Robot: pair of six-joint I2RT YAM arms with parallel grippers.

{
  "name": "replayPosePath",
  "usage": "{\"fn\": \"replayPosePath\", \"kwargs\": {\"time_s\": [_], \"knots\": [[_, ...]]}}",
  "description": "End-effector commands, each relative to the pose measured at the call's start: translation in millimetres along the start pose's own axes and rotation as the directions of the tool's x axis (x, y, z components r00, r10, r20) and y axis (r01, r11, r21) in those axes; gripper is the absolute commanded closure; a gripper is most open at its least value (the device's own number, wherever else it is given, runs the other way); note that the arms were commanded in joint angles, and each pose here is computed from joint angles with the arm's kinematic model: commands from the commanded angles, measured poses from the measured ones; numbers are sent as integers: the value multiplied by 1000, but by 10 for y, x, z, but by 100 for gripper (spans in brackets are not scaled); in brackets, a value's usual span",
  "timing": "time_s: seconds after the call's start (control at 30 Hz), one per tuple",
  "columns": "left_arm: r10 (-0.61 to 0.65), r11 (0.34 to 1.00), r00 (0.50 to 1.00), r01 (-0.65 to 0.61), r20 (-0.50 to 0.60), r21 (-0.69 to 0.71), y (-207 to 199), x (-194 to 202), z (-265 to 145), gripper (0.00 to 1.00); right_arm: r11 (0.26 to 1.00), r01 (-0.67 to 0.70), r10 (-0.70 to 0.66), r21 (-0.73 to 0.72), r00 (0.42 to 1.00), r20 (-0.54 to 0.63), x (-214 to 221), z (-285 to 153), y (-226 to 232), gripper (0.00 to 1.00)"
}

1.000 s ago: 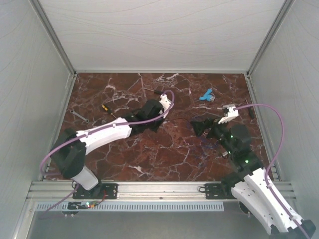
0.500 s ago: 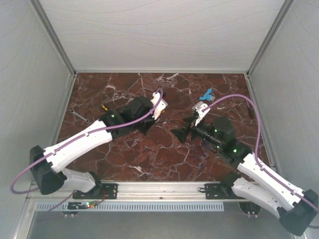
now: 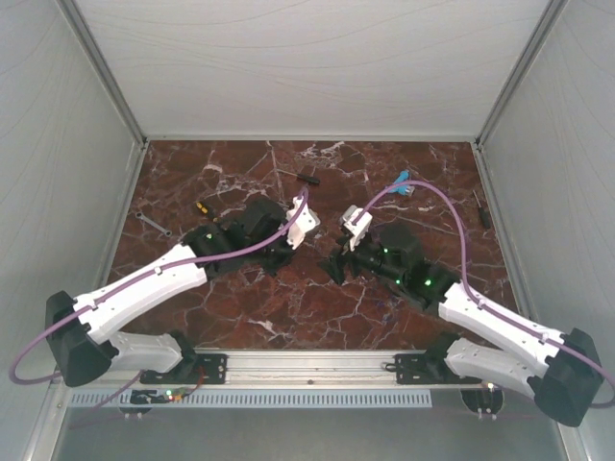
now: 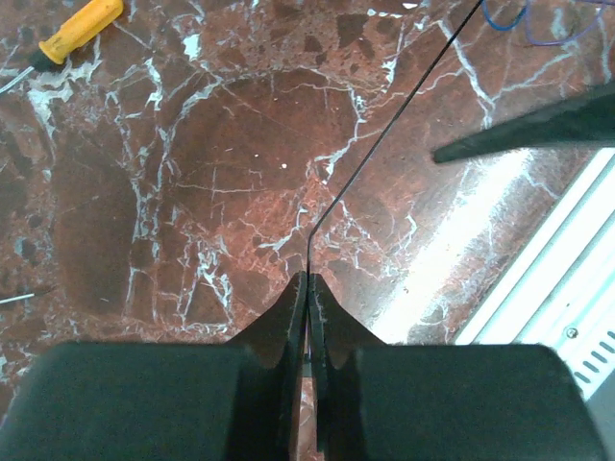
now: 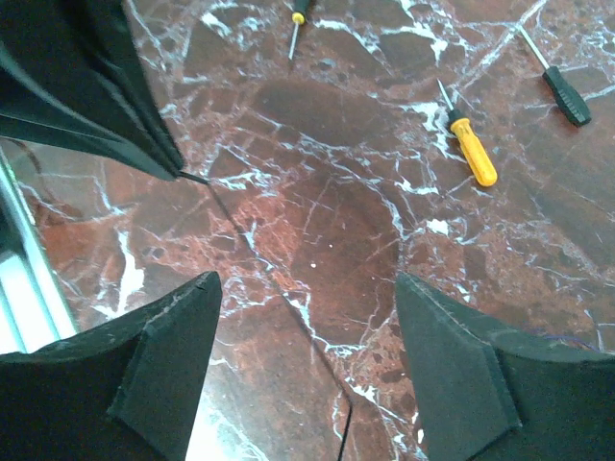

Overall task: Zip-tie the wires
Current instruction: Pick up the ribbon at the center of the board.

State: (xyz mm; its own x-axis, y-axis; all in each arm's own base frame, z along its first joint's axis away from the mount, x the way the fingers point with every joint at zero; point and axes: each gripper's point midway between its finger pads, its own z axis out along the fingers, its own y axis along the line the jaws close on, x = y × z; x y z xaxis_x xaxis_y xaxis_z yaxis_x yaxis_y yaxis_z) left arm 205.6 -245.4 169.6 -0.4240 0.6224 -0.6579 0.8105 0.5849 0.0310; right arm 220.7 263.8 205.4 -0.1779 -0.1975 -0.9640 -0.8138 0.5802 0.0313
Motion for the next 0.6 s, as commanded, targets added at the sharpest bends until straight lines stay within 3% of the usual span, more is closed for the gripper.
{"fn": "replayPosePath", "kwargs": {"time_s": [0.0,0.1,0.23,0.37,0.4,0.5,0.53,0.57], "knots": [[15,998,995,-22,103,63,-118,-191,-88,100,999,35,-35,-6,999,30,-102,110,25,33],[13,997,994,-20,108,68,-126,-196,-94,100,999,39,-39,-31,999,14,-58,165,82,40],[12,996,994,-22,112,89,-167,-193,-96,100,999,34,-34,-32,999,11,-37,202,96,75],[9,996,994,-19,112,87,-164,-184,-85,100,999,23,-23,-44,1000,8,-21,207,122,98],[6,997,994,-16,112,82,-157,-185,-81,99,999,17,-17,-51,1000,9,-20,204,139,100],[-16,999,991,11,135,42,-89,-232,-84,71,998,3,-2,-61,1000,23,-38,190,170,100],[-32,999,988,30,154,17,-44,-271,-99,44,998,-1,3,-61,1000,26,-38,185,172,100],[-48,999,983,51,177,-13,7,-321,-122,25,998,-7,9,-59,999,32,-49,180,171,100]]}}
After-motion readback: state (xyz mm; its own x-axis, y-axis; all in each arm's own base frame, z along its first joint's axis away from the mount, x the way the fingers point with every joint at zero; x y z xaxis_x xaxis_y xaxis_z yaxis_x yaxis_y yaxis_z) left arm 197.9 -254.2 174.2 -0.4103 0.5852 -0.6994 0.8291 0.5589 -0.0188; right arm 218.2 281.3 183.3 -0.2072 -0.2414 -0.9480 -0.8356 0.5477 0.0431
